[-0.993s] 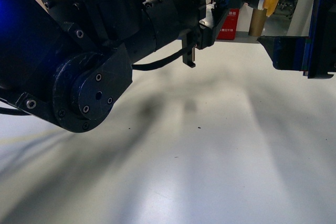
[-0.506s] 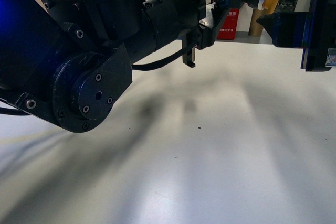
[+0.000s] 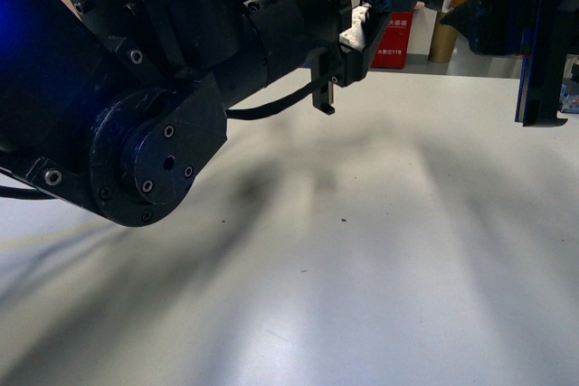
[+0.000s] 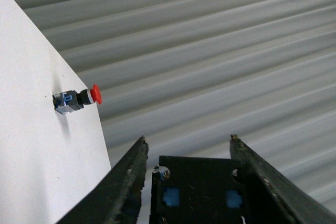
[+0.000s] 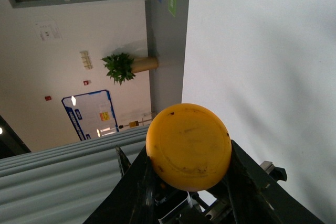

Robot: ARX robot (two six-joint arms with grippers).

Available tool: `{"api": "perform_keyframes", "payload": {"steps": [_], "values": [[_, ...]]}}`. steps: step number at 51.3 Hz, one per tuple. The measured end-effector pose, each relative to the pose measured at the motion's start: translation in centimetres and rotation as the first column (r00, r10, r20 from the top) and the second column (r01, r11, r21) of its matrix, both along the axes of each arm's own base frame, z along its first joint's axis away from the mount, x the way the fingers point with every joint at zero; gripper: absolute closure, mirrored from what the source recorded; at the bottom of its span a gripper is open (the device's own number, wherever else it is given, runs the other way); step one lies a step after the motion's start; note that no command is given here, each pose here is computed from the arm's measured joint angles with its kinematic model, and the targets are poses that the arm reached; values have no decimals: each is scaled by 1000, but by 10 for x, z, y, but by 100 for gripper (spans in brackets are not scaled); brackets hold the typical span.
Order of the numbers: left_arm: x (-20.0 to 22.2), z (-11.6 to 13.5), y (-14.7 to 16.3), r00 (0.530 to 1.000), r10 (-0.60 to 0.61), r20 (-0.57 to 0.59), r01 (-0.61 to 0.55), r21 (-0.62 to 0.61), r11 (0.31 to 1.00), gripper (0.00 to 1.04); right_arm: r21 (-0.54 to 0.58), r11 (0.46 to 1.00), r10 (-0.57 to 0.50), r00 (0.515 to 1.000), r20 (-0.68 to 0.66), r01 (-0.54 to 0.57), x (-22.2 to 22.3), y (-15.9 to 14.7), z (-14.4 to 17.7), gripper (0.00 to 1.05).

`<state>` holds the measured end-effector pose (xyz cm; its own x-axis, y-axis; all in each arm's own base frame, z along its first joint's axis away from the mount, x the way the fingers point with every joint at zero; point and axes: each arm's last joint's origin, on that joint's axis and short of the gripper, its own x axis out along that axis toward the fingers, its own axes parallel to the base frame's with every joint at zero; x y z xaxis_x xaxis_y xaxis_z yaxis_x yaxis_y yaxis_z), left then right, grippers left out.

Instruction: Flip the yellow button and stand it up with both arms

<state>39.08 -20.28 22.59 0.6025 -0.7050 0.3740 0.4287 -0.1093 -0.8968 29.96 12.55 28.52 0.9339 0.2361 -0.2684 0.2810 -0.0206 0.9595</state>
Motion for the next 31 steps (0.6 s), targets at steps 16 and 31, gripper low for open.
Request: {"api": "perform_keyframes", "payload": {"steps": [16,31], "values": [[0,0,0,1000,-6,6,6,6,1000,7,-5,1000,-8,1000,9,8,2,-3,1,75],[-1,0,0,959,284,-21,-279,136,951,15,-20,1000,-13,1000,11,13,2,-7,0,75]]}}
